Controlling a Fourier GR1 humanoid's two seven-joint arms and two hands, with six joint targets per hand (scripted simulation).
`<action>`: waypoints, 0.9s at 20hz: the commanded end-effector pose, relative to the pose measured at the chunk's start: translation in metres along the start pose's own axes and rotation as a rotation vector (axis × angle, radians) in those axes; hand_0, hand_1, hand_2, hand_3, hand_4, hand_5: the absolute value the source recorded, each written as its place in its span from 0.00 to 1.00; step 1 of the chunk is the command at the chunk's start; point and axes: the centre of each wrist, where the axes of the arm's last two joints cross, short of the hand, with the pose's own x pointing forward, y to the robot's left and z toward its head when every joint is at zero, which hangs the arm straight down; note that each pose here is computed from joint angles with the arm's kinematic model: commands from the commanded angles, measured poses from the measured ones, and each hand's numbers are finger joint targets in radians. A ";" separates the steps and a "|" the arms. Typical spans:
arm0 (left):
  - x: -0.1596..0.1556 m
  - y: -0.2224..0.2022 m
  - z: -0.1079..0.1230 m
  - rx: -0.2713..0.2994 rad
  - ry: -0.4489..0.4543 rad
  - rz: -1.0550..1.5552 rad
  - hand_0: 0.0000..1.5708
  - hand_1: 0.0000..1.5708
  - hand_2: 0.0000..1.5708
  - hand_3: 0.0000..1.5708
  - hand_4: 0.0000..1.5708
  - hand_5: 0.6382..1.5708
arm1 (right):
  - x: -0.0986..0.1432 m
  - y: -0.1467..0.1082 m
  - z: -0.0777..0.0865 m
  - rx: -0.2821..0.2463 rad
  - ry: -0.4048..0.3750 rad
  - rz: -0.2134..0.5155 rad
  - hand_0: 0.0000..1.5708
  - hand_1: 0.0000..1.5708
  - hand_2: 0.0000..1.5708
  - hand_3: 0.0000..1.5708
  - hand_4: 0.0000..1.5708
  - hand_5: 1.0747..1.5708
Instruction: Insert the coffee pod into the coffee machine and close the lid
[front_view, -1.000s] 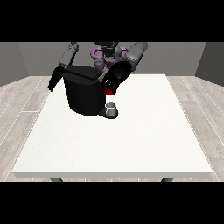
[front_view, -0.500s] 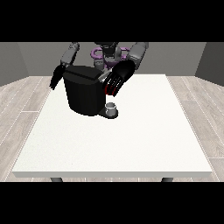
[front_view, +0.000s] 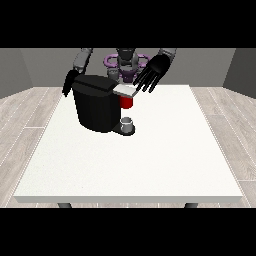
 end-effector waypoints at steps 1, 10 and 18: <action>0.016 -0.061 -0.004 -0.107 -0.010 0.085 0.00 0.00 0.11 0.00 0.00 1.00 | -0.037 -0.003 0.022 -0.013 0.099 0.000 0.00 0.00 0.00 0.00 0.00 1.00; -0.016 -0.205 0.048 0.039 0.039 1.015 0.00 0.00 0.00 0.00 0.00 1.00 | -0.037 -0.011 0.034 -0.052 0.100 -0.086 0.00 0.00 0.00 0.00 0.00 1.00; -0.013 -0.297 0.112 -0.147 0.199 1.147 0.00 0.00 0.00 0.00 0.21 1.00 | -0.023 -0.031 0.032 0.093 0.091 -0.051 0.00 0.00 0.00 0.00 0.04 1.00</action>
